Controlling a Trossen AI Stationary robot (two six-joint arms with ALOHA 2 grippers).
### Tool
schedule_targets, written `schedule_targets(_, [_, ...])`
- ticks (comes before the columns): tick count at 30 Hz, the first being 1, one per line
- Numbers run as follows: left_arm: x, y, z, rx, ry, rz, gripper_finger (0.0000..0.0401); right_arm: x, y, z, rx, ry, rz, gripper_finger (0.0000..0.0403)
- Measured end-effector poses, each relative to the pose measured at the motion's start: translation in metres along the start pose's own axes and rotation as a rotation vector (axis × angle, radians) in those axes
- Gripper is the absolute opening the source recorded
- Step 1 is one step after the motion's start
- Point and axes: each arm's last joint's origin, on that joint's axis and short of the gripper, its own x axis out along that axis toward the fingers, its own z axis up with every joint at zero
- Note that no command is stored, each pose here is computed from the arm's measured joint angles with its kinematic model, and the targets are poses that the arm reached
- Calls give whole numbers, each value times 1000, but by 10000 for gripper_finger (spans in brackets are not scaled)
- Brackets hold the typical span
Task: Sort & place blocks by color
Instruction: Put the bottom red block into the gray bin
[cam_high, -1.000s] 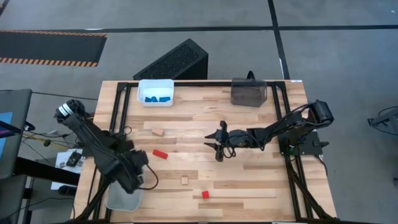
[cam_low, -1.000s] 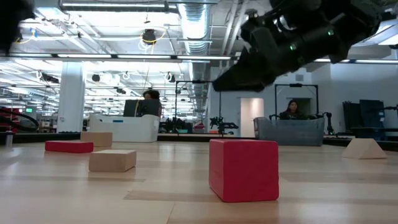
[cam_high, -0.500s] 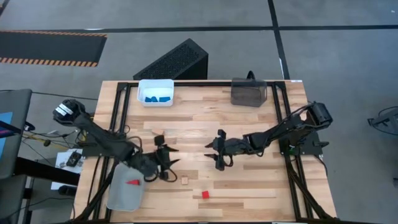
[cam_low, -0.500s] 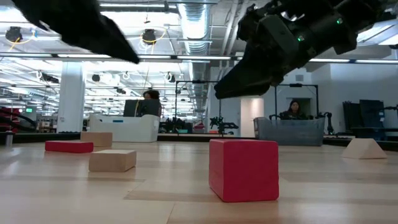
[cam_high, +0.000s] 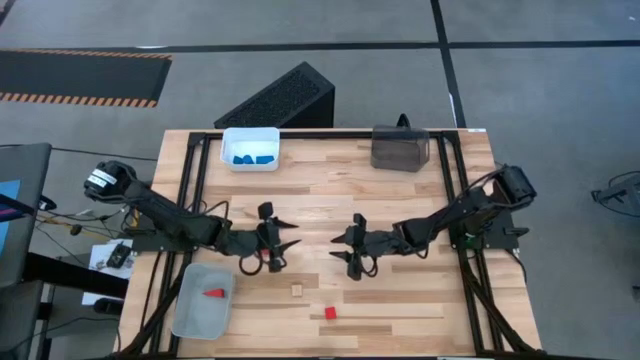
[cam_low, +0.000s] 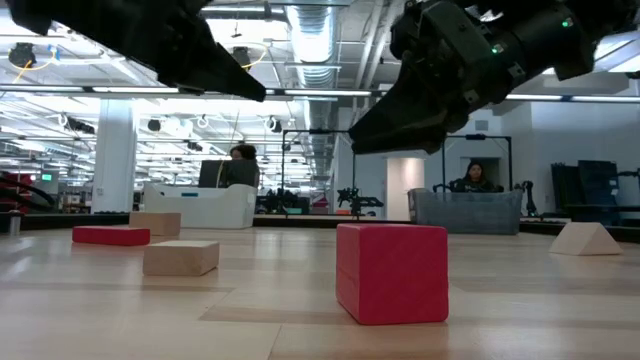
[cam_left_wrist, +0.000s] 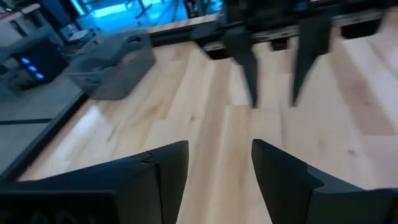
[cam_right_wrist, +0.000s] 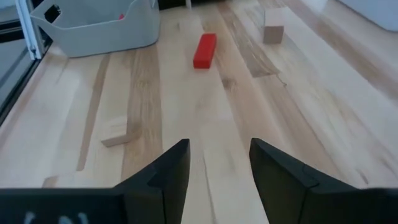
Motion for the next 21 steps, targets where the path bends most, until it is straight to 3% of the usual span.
schedule_targets(6, [9,14,0,36,14,35,168,-7,16,-10,33,13,-22,188])
schedule_targets(13, [20,38,9,-28,-59,115,168,-17,34,-20,61,33,-11,185])
schedule_targets(21, [26,53,23,-53,-206,15,168,-26,51,-27,57,34,51,183])
